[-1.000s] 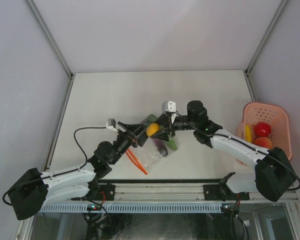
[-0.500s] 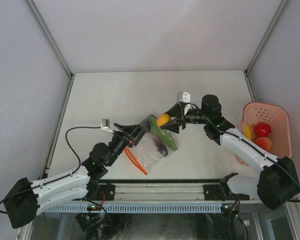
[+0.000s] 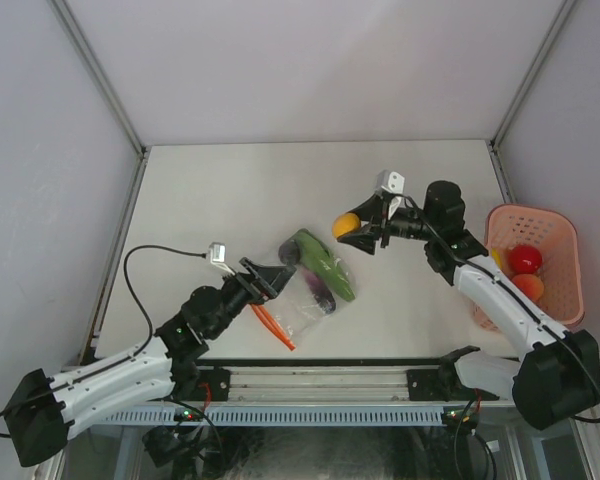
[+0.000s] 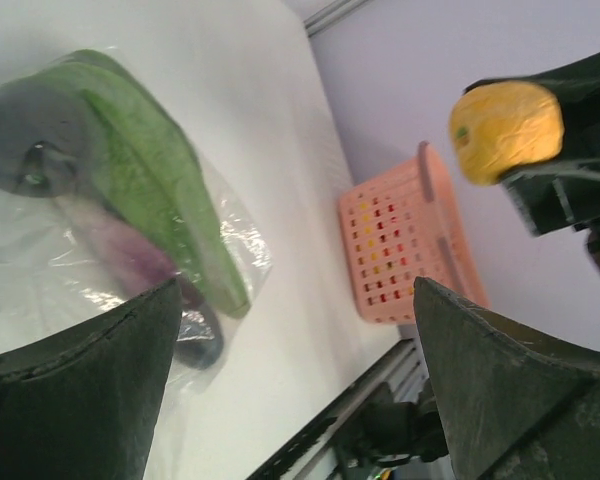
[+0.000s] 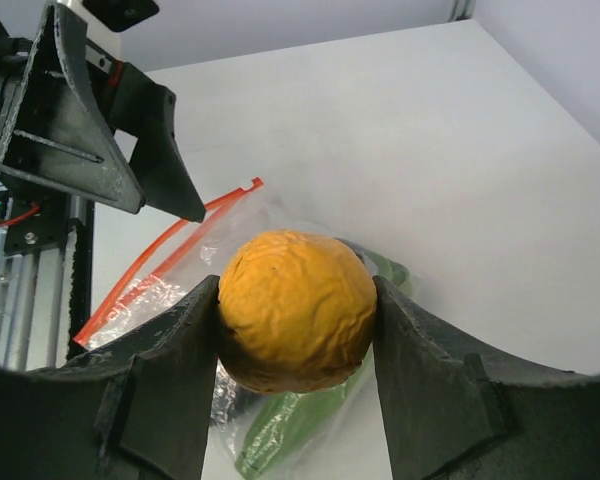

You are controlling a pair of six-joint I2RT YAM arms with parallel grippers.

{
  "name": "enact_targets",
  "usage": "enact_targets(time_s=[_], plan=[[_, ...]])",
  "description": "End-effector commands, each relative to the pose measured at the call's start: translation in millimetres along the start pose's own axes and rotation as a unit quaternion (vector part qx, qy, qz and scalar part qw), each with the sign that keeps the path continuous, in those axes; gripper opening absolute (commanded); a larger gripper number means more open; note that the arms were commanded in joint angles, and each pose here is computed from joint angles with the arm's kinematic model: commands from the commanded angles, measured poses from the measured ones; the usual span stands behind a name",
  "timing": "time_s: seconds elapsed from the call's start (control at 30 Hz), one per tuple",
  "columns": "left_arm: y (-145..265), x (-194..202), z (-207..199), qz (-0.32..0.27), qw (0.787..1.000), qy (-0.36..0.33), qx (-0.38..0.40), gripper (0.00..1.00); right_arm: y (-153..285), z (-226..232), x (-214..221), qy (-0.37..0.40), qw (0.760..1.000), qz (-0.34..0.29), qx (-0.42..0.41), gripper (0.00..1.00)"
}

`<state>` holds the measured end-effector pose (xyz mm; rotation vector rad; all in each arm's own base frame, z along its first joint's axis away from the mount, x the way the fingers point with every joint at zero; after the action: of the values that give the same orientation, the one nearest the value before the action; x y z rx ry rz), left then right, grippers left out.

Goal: Open the zip-top bag and remove the fake food
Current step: Place the fake fruit in the bin.

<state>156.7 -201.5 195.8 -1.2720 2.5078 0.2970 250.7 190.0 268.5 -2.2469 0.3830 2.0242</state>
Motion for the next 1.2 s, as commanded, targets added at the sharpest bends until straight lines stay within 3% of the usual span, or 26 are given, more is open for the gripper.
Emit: enact_targets(time_s=[0.0,0.33,0.63,1.17], plan=[[2,-13,-15,-0.013,0.998,-0.065,-0.001,1.0,16,-8,-27,0.054,0.998,-0.013,0.013,0.07],[14,-16,4,-0.005,0.988,-0.148,-0.034,1.0,59,-30,-31,0.077,0.995,0.016,0.066,0.07],[21,-19,18,-0.016,0.982,-0.18,-0.052,1.0,117,-48,-25,0.073,0.98,0.054,0.177,0.08],[28,-20,39,-0.026,0.977,-0.193,-0.082,1.0,204,-71,2,0.092,0.888,0.222,0.392,0.17]])
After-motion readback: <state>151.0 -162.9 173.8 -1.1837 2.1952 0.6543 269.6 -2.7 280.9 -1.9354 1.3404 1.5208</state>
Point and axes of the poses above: each gripper's point midway between its finger pads, its own y axis back along the fingers, its own z axis along the line the jaws close on, x = y × z, the point moved 6 cm from there along y, back along the fingers, and after that the axes turned 9 degrees about y, right-handed, at the moved point
